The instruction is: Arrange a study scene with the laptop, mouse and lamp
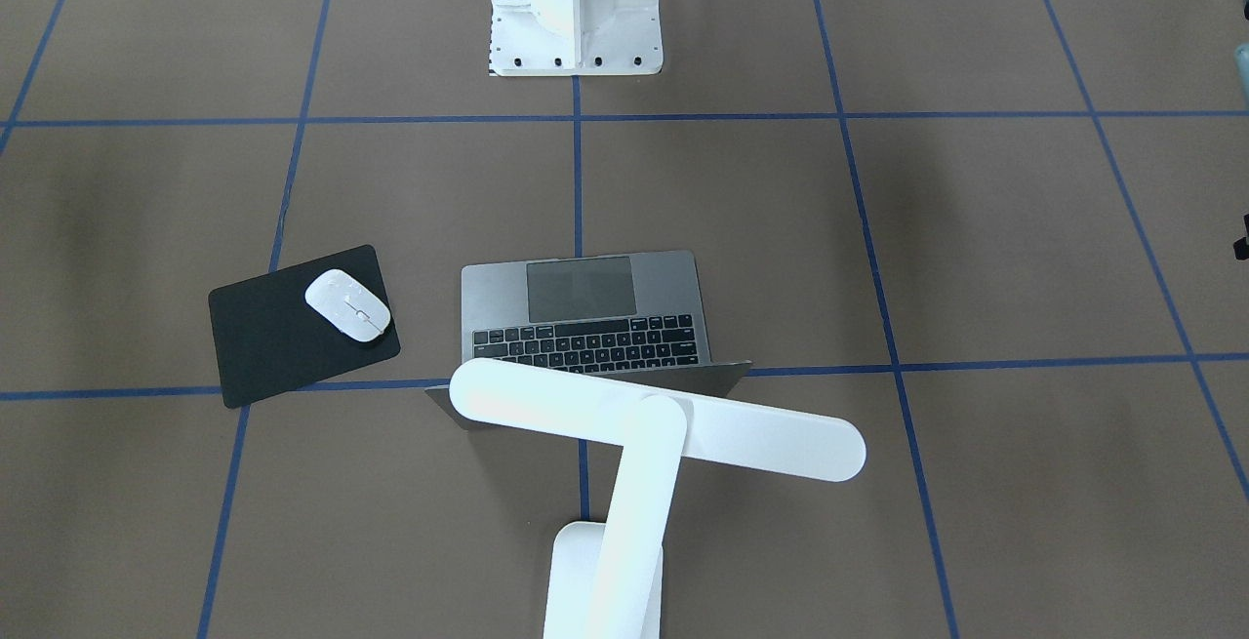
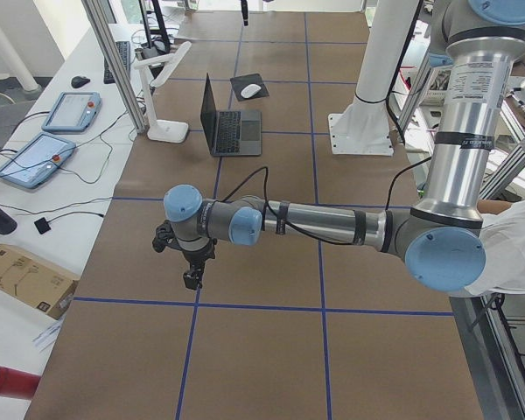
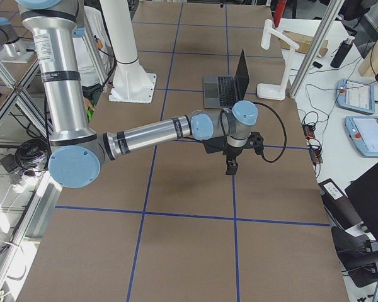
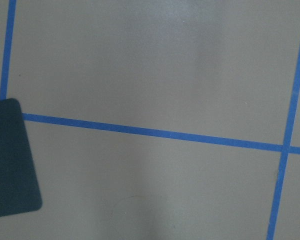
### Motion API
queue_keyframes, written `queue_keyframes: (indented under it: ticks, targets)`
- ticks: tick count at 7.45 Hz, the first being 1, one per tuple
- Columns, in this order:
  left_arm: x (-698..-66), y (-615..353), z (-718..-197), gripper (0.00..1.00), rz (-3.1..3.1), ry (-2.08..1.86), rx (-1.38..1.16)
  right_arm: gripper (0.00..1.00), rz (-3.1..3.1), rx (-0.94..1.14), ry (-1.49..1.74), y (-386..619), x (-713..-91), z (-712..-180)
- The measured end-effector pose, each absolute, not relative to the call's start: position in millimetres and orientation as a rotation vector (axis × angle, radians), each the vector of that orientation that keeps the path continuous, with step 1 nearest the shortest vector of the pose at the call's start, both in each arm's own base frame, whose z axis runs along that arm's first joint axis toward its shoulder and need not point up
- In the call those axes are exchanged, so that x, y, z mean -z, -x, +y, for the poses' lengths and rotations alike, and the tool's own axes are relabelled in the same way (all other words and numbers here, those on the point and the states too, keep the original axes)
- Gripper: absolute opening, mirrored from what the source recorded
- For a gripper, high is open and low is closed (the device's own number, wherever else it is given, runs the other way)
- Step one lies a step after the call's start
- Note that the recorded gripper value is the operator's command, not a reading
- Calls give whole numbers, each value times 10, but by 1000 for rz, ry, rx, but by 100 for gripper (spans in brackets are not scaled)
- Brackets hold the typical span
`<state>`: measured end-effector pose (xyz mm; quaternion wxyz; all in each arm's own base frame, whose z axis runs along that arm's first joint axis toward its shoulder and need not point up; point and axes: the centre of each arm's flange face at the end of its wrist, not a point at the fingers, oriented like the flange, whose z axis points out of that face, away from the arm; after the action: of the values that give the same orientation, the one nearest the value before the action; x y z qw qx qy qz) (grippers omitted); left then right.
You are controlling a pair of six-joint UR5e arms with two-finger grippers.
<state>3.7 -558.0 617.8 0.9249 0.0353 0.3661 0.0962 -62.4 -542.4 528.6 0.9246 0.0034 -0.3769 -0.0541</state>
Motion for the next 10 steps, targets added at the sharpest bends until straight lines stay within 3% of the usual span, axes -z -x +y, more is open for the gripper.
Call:
queue_keyframes:
  ticks: [10]
  targets:
    - [-5927, 131, -5596, 99, 845, -31, -115, 99, -760, 59, 50, 284, -5748, -4879]
